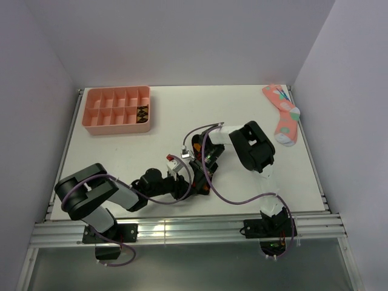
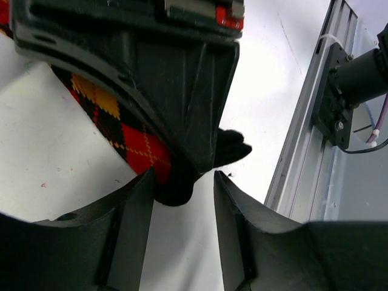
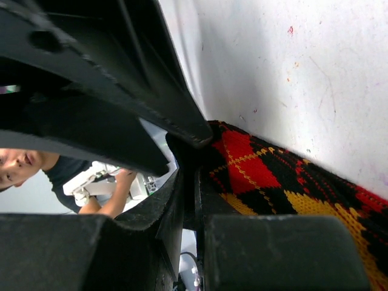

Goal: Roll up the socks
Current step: Roll the sock at the center of the board.

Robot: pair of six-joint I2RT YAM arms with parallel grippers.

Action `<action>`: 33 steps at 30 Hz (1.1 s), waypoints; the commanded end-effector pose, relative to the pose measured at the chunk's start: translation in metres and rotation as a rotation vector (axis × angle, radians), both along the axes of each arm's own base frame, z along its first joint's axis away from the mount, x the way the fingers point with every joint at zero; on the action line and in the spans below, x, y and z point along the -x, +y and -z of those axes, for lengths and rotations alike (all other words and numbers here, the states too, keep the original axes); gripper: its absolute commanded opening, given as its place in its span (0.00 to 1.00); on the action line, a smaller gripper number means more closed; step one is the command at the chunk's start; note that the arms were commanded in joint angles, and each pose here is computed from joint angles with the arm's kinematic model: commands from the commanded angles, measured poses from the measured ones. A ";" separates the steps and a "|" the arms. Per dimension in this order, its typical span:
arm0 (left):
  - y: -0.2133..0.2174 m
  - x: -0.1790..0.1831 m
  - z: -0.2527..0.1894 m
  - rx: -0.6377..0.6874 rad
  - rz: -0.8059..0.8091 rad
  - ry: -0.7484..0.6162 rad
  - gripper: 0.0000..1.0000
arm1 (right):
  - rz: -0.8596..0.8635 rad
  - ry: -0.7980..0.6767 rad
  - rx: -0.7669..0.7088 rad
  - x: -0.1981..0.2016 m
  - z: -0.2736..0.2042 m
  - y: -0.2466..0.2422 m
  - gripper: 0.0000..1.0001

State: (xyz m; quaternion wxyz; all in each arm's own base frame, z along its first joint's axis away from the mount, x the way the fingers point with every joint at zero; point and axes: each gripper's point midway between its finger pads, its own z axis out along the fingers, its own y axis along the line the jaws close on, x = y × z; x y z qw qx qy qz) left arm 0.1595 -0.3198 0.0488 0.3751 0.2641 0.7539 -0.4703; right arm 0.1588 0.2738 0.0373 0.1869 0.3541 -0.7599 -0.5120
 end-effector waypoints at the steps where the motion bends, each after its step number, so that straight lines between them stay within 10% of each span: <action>1: -0.012 0.000 -0.019 0.075 0.047 -0.065 0.48 | 0.020 0.039 -0.013 -0.001 -0.004 -0.001 0.15; 12: -0.014 0.000 -0.014 0.072 0.050 -0.054 0.43 | 0.031 0.046 -0.007 -0.003 0.000 -0.004 0.15; 21: -0.016 -0.004 -0.011 0.056 0.041 -0.043 0.15 | 0.038 0.029 -0.001 -0.005 0.000 -0.005 0.16; 24: -0.019 -0.005 -0.008 0.028 0.043 -0.017 0.00 | 0.044 0.012 0.015 -0.006 0.003 -0.007 0.28; 33: -0.026 -0.014 0.004 -0.167 -0.021 0.100 0.00 | 0.118 -0.211 0.073 -0.037 0.000 -0.008 0.50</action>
